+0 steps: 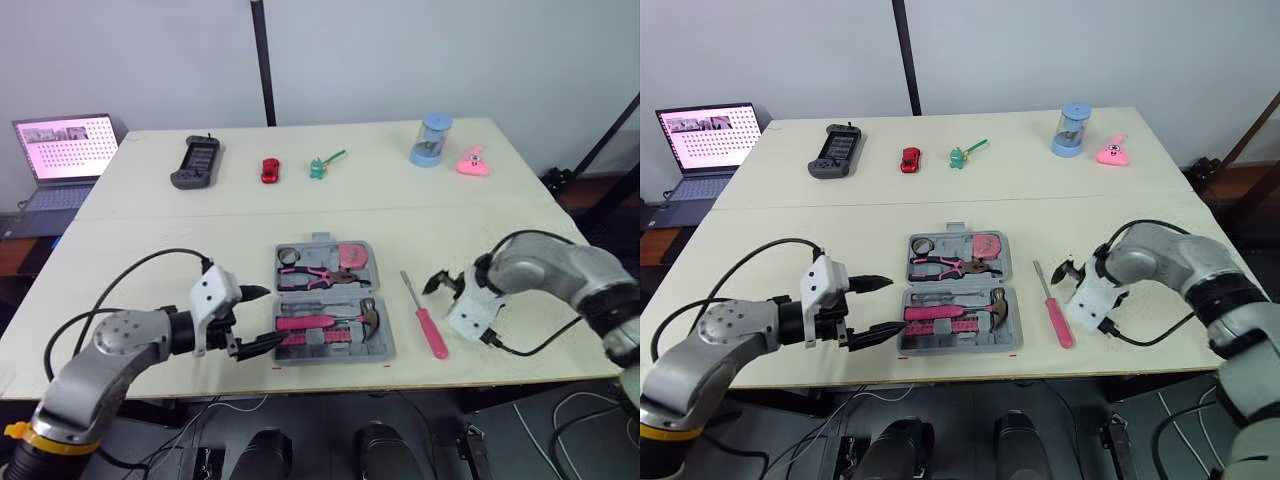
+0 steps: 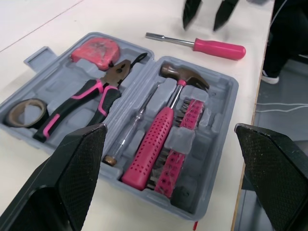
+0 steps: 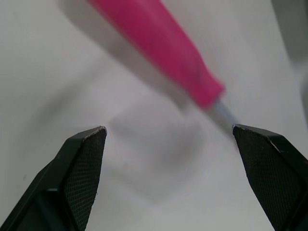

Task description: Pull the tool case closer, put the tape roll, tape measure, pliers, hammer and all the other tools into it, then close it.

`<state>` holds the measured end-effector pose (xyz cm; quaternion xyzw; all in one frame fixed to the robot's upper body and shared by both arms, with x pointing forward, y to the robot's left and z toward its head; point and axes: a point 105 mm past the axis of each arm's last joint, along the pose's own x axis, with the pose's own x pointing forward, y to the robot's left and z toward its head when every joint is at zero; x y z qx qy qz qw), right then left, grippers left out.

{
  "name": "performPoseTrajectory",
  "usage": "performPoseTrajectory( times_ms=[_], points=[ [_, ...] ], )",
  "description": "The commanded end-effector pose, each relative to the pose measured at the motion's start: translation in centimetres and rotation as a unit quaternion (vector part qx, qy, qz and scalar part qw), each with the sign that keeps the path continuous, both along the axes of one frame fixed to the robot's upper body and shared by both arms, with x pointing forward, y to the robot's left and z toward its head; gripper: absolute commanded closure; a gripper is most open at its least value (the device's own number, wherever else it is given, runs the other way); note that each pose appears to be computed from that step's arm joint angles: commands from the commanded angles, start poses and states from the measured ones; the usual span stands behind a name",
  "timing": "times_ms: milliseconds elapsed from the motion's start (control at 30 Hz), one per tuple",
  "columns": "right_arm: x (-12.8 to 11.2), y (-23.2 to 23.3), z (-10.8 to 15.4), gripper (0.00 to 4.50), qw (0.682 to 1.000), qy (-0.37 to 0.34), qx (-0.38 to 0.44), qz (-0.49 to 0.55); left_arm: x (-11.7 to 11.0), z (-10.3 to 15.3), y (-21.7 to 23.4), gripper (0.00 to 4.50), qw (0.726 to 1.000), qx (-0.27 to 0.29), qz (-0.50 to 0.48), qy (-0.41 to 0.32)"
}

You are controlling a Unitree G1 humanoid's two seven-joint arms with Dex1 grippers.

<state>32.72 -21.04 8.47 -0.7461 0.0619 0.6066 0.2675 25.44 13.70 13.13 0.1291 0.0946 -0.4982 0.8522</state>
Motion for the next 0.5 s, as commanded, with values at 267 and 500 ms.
performPoseTrajectory(
  times_ms=[267,500],
  points=[
    [-0.1,1.7,-0.8,0.05,0.997,0.021,-0.039,0.068,-0.3,1.1,0.6,0.00,0.999,0.015,0.026,-0.028],
    [-0.4,1.4,-1.8,2.87,0.996,0.039,-0.059,0.059,-0.4,1.0,0.9,0.00,0.999,0.023,0.032,-0.026]
  ],
)
